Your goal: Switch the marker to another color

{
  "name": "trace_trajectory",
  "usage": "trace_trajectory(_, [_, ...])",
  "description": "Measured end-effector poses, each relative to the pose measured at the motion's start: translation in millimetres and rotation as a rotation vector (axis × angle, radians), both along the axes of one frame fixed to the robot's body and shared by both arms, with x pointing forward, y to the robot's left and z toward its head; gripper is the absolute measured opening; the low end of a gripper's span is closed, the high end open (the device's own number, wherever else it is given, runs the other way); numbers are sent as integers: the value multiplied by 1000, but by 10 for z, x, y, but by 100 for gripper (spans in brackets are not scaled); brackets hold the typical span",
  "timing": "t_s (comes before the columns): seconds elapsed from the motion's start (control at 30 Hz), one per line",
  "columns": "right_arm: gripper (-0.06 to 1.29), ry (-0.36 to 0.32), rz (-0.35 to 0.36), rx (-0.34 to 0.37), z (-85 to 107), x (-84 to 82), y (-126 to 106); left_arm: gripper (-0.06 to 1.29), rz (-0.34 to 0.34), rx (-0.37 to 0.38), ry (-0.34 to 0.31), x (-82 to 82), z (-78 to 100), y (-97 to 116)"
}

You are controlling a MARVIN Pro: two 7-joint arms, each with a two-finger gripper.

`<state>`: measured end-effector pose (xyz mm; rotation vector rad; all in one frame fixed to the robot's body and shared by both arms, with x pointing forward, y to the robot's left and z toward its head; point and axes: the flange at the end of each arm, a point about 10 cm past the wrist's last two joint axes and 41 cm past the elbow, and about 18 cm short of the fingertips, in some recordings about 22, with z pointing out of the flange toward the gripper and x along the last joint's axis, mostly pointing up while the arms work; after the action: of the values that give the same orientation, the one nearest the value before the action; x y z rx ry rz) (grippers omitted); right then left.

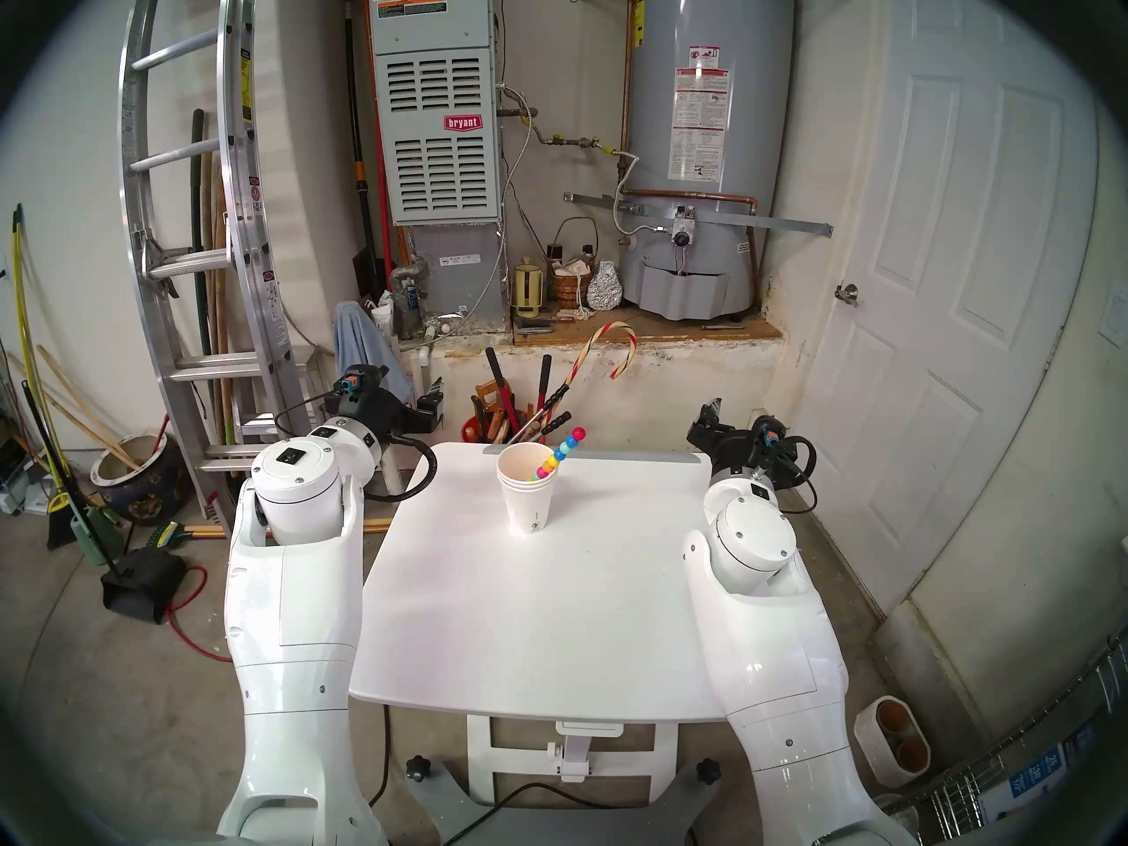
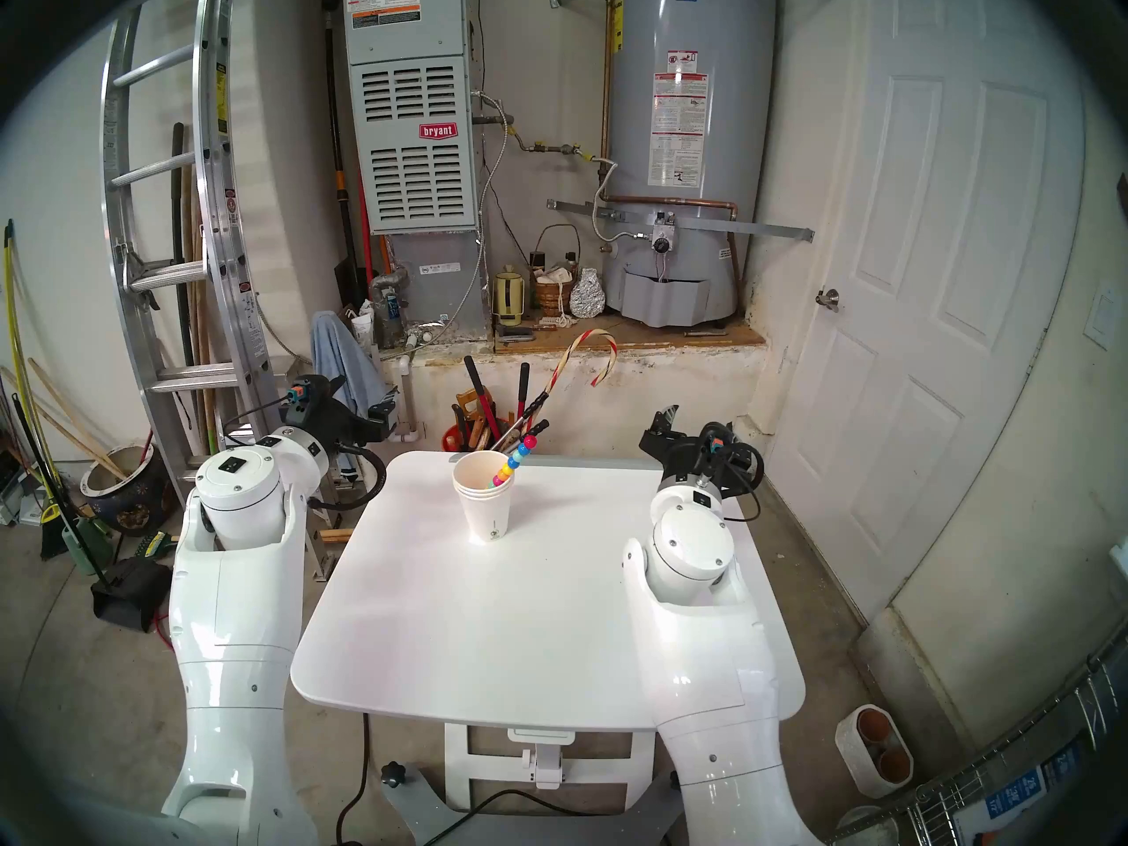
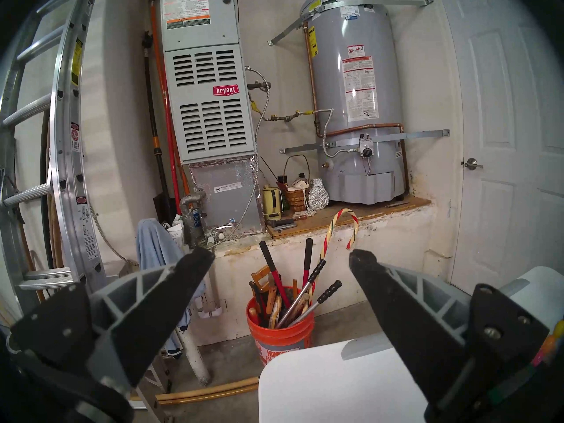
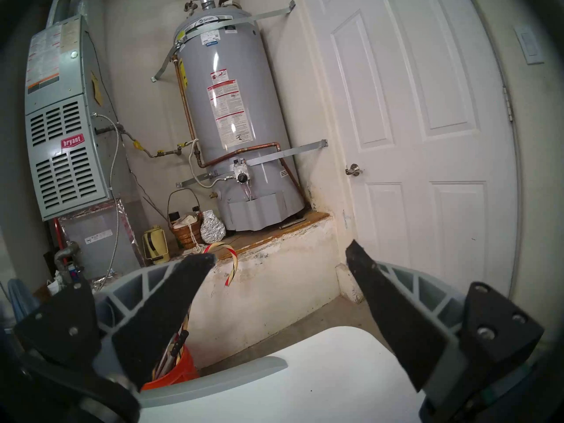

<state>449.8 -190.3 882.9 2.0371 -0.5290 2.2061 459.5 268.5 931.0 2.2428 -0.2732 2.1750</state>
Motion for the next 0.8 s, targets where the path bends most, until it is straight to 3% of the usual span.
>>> trace_trajectory(0.4, [121,0,15,-20,-11,67,38,127,-35,13,3,21,-51,-50])
trace_trajectory(0.8, [121,-5,242,-86,-79,82,307,127,-19,16,7,24,-109,47])
